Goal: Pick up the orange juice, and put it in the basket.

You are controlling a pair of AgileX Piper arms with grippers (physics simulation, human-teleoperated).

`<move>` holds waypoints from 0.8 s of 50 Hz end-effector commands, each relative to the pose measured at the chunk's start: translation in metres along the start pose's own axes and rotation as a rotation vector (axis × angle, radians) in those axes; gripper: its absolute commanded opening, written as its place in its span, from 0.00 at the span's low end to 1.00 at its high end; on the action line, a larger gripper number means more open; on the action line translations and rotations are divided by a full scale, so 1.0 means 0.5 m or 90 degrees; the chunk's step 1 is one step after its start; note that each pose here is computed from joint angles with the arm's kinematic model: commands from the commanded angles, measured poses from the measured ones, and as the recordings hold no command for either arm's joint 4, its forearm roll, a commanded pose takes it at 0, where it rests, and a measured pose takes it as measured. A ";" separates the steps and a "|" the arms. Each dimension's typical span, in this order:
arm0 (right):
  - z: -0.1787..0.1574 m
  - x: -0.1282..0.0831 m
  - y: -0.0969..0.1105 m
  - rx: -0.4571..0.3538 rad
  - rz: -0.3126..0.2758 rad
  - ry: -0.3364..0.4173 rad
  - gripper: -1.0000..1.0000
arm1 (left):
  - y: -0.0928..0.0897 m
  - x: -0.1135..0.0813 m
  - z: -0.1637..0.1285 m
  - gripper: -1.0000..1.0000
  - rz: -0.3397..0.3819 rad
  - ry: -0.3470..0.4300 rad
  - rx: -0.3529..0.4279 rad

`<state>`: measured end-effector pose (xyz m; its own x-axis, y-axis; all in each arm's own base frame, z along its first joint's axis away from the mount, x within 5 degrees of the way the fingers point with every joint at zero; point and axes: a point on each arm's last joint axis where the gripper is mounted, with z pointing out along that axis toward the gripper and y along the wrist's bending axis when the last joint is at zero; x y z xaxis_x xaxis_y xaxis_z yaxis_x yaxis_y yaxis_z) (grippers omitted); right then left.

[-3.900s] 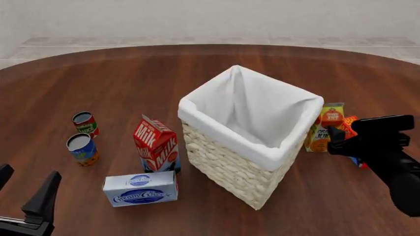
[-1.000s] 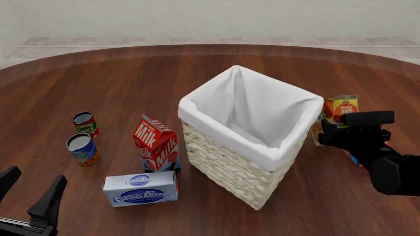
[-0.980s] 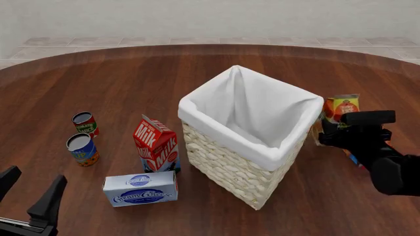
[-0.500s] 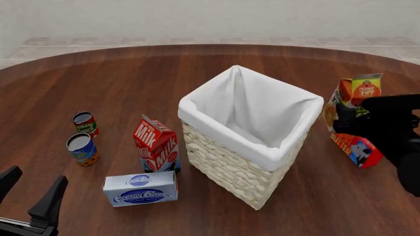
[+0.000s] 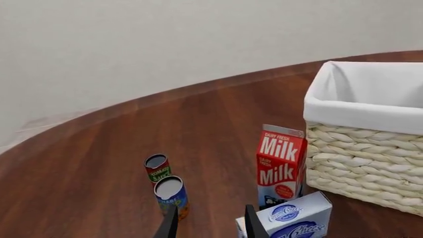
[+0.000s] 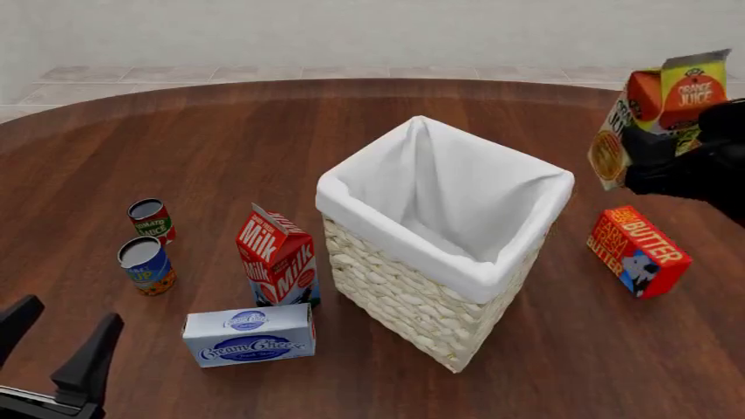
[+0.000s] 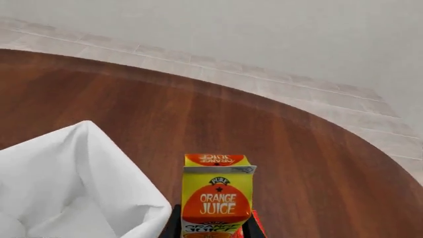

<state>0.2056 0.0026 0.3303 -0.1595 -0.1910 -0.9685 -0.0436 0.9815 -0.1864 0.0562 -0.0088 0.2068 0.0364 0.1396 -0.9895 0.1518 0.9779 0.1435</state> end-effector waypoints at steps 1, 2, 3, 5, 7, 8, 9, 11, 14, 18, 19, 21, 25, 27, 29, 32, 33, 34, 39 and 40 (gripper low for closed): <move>-0.058 -0.108 -0.009 -0.015 0.003 -0.025 0.00 | -0.002 0.001 0.000 1.00 -0.002 0.002 0.010; -0.061 -0.119 -0.010 -0.016 -0.004 -0.027 0.00 | -0.002 0.001 0.000 1.00 0.000 0.002 0.011; -0.065 -0.134 -0.011 -0.020 -0.006 -0.031 0.00 | -0.002 0.000 0.000 1.00 0.001 0.001 0.012; -0.072 -0.154 -0.010 -0.027 -0.011 -0.035 0.00 | -0.002 0.000 0.000 1.00 0.000 0.001 0.012; -0.081 -0.178 -0.009 -0.036 -0.010 -0.043 0.00 | -0.002 0.001 0.000 1.00 0.001 0.002 0.013; -0.084 -0.188 -0.007 -0.042 -0.010 -0.045 0.00 | -0.002 0.001 0.000 1.00 0.001 0.003 0.013; -0.088 -0.198 -0.004 -0.051 -0.007 -0.048 0.00 | -0.002 0.001 0.000 1.00 0.001 0.003 0.013; -0.091 -0.206 0.000 -0.062 0.002 -0.048 0.00 | -0.002 0.001 0.000 1.00 0.001 0.003 0.013; -0.081 -0.215 0.012 -0.085 0.005 -0.040 0.00 | -0.003 0.001 0.001 1.00 0.001 0.003 0.015; -0.074 -0.225 0.030 -0.115 0.018 -0.039 0.00 | -0.003 0.001 0.000 1.00 0.003 0.002 0.018; -0.074 -0.225 0.030 -0.115 0.018 -0.039 0.00 | -0.003 0.001 0.000 1.00 0.003 0.002 0.018; -0.072 -0.229 0.046 -0.141 0.024 -0.038 0.00 | -0.003 0.001 0.000 1.00 0.004 0.002 0.017; -0.060 -0.227 0.075 -0.182 0.031 -0.030 0.00 | -0.003 0.001 0.000 1.00 0.004 0.003 0.016; -0.047 -0.223 0.083 -0.187 0.020 -0.025 0.00 | -0.003 0.001 0.000 1.00 0.005 0.002 0.018; -0.042 -0.223 0.097 -0.205 0.022 -0.022 0.00 | -0.003 0.001 0.000 1.00 0.005 0.001 0.018; -0.026 -0.217 0.116 -0.224 0.012 -0.014 0.00 | -0.003 0.001 0.000 1.00 0.007 0.002 0.018; -0.026 -0.217 0.117 -0.224 0.012 -0.014 0.00 | -0.003 0.001 0.000 1.00 0.007 0.002 0.018; -0.020 -0.214 0.125 -0.232 0.009 -0.011 0.00 | -0.003 0.001 0.000 1.00 0.007 0.002 0.018; 0.012 -0.199 0.154 -0.251 0.007 0.003 0.00 | -0.003 0.001 0.000 1.00 0.009 0.000 0.017; 0.020 -0.194 0.162 -0.256 0.004 0.007 0.00 | -0.003 0.000 0.000 1.00 0.010 0.000 0.017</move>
<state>0.2109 0.0741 0.4198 -0.1452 -0.1944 -0.9701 -0.3537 0.9259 -0.1326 0.0559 -0.0103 0.2062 0.0357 0.1499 -0.9881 0.1775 0.9720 0.1539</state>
